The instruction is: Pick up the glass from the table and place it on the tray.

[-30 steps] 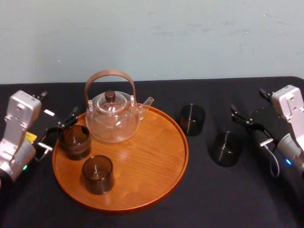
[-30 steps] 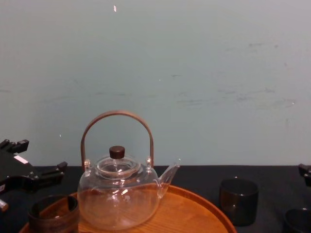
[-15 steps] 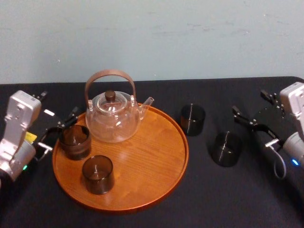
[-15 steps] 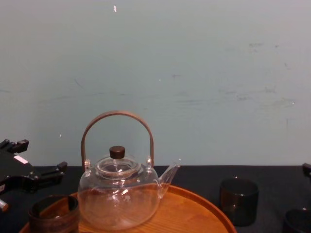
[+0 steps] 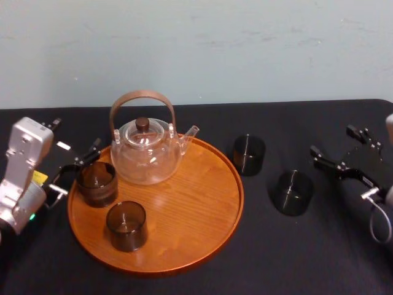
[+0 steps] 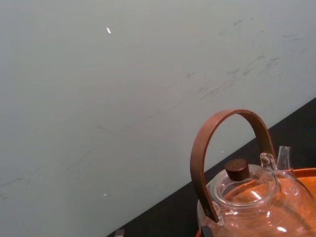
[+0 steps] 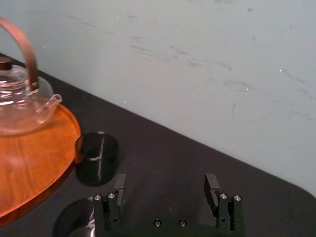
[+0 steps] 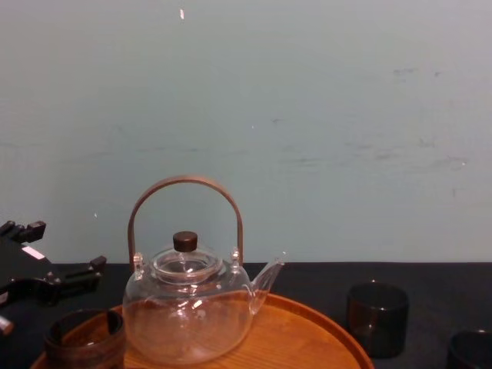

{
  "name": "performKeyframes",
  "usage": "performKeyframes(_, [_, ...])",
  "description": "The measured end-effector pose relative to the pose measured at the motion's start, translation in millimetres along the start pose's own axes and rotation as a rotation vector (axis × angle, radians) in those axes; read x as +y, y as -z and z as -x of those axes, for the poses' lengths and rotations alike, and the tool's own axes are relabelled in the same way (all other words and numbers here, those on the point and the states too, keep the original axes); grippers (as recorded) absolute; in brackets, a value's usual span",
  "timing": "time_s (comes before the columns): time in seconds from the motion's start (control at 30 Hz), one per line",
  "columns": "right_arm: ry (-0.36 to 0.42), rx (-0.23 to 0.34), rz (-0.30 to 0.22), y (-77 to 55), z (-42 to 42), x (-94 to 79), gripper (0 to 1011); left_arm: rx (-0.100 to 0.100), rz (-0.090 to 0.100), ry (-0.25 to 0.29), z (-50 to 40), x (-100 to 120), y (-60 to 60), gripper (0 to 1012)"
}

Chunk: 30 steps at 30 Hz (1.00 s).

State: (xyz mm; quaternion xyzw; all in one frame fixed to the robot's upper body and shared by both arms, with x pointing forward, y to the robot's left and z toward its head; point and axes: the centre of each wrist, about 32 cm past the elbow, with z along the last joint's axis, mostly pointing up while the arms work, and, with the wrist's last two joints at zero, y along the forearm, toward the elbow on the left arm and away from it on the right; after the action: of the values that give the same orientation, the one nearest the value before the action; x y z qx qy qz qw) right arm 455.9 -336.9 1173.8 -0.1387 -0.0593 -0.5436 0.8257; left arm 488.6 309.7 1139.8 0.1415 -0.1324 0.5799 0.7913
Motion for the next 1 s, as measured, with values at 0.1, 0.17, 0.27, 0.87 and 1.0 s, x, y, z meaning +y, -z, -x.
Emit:
performKeyframes(0.1, [-0.016,0.007,0.009,-1.3,-0.5,-6.5,1002,0.0,0.0,0.0,0.0,0.0,0.0,1001])
performKeyframes(0.17, [-0.029,0.01,0.016,-2.6,-1.2,-12.6,1002,0.0,0.0,0.0,0.0,0.0,0.0,1001])
performKeyframes(0.27, [-0.044,0.019,0.024,-4.4,-1.4,-20.3,1002,0.0,0.0,0.0,0.0,0.0,0.0,1001])
performKeyframes(0.87, [-0.172,0.046,0.092,-12.4,3.3,-49.0,1002,0.0,0.0,0.0,0.0,0.0,0.0,1002])
performKeyframes(1.0, [-0.203,0.045,0.11,-13.5,5.0,-51.5,1002,0.0,0.0,0.0,0.0,0.0,0.0,1002])
